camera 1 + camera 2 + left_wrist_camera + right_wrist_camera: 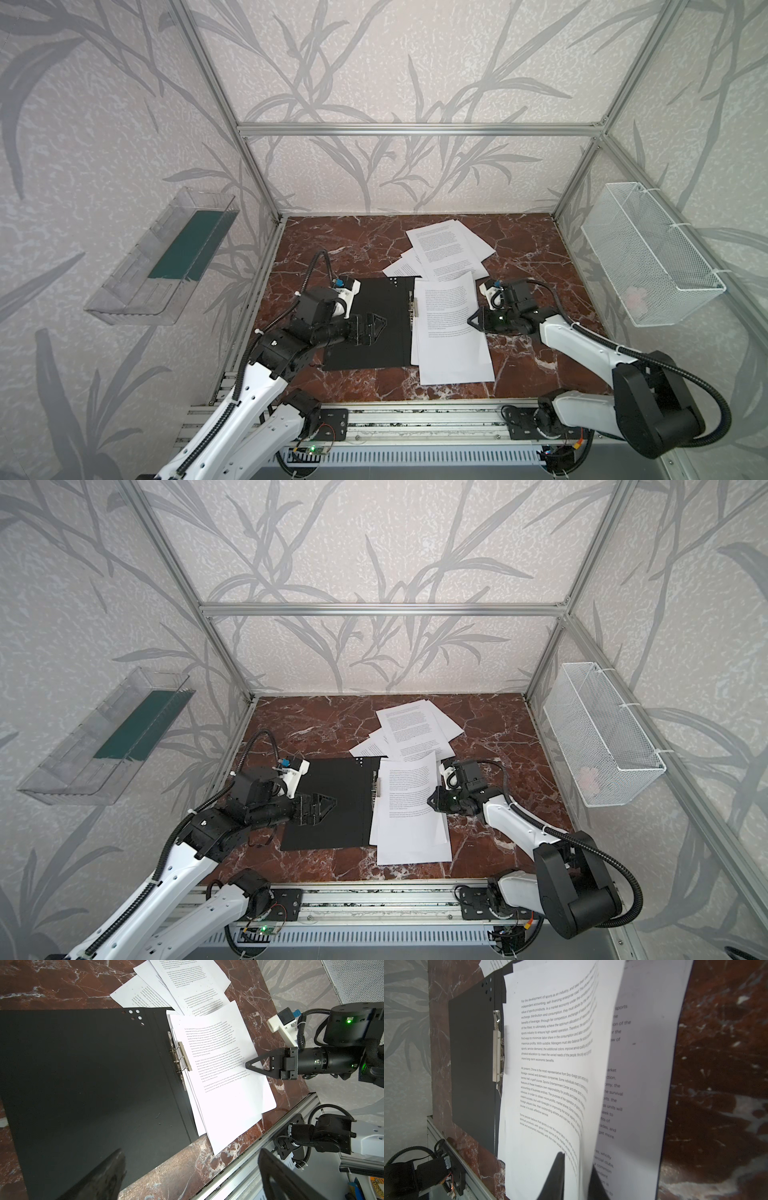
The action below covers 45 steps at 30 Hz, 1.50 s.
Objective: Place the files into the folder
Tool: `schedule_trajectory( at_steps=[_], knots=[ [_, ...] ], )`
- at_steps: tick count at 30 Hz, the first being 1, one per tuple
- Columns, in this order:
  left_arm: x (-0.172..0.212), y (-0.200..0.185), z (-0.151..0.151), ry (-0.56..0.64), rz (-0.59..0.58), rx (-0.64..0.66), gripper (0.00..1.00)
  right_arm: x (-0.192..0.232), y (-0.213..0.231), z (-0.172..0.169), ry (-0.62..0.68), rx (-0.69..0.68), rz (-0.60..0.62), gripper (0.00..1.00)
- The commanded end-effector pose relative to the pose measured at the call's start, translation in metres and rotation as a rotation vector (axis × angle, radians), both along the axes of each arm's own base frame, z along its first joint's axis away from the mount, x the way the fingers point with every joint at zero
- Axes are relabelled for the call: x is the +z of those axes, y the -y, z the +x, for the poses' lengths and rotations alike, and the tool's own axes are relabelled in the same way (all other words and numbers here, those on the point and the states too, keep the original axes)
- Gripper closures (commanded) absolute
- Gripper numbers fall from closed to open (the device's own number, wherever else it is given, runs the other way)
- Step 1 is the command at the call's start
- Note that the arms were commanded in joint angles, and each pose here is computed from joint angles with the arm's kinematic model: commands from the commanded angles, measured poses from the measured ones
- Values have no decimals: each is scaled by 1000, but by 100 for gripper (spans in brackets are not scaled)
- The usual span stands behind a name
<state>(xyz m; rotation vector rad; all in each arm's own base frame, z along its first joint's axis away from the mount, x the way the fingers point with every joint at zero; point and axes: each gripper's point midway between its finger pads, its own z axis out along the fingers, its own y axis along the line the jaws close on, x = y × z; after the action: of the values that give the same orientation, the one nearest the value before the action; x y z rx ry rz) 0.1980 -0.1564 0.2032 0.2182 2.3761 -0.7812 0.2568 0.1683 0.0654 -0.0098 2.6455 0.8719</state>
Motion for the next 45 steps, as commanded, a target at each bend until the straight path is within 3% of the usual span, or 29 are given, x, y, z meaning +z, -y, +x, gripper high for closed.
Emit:
schedule_trajectory(
  at_steps=[1, 10, 13, 20, 22, 27, 31, 45],
  knots=[
    [-3, -1, -1, -1, 6, -4, 1, 3, -7, 2, 21, 18, 6, 81],
    [-2, -2, -1, 4, 3, -2, 1, 3, -14, 3, 26, 24, 7, 81],
    [-1, -1, -1, 7, 1, -4, 1, 0, -7, 4, 26, 3, -32, 72],
    [2, -3, -2, 23, -2, 1, 1, 10, 34, 20, 110, -176, -190, 17],
    [3, -3, -2, 25, -5, 1, 1, 16, 44, 30, 132, -254, -157, 0],
    [6, -3, -4, 35, -12, -2, 1, 19, 57, 68, 100, -406, -40, 1],
    [7, -4, -5, 44, -16, -2, 1, 11, 44, 99, 29, -414, 10, 1],
    [14, -4, -9, 70, -35, -11, 1, -27, 31, 187, -91, -489, -16, 1]
  ],
)
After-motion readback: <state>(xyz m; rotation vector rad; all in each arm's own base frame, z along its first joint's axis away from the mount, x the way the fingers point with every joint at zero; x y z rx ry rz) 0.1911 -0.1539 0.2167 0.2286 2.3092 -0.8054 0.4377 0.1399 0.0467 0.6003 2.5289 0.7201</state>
